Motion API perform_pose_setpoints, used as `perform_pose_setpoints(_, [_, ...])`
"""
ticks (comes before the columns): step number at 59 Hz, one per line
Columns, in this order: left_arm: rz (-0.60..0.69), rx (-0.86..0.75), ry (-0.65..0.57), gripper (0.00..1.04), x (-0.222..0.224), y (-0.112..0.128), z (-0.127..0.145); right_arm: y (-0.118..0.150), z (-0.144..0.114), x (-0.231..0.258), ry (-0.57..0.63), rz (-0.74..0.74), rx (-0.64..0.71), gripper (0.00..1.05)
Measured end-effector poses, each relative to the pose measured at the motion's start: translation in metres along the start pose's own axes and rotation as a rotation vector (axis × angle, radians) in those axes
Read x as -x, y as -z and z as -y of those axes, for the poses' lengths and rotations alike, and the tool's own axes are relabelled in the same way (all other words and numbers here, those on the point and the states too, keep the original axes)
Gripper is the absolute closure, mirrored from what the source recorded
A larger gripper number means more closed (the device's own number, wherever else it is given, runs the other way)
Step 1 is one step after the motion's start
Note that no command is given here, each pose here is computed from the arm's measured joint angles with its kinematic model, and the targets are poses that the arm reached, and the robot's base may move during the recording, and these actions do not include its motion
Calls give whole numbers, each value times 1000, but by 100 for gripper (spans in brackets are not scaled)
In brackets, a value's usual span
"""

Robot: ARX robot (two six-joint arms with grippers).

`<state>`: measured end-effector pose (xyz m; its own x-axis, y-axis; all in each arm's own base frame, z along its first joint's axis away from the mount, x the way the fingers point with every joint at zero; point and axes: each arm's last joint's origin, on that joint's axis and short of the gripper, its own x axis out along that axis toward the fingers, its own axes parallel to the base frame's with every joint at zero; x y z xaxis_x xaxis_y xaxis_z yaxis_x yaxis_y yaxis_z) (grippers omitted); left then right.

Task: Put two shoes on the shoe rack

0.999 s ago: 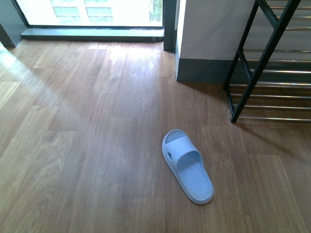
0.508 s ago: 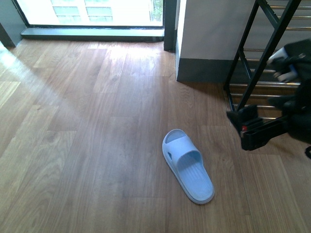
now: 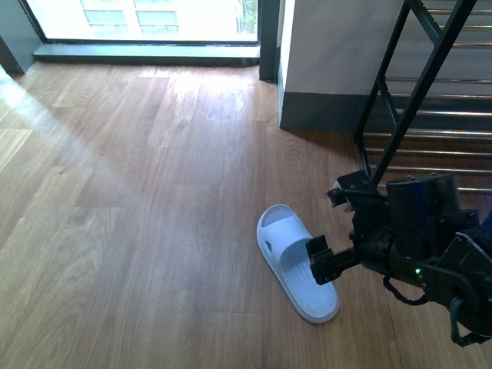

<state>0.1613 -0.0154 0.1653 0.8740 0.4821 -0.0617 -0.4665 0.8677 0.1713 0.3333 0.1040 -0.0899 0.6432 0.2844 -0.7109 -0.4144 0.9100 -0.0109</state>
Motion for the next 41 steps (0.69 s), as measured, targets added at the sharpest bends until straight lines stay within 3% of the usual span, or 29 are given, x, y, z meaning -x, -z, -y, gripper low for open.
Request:
perform_pose_setpoints(16, [0, 0, 0, 103, 0, 0, 0, 17, -5, -41, -13, -21, 8, 9])
perform_pose_setpoints(41, [0, 0, 0, 103, 0, 0, 0, 12, 0, -93, 5, 8, 144, 9])
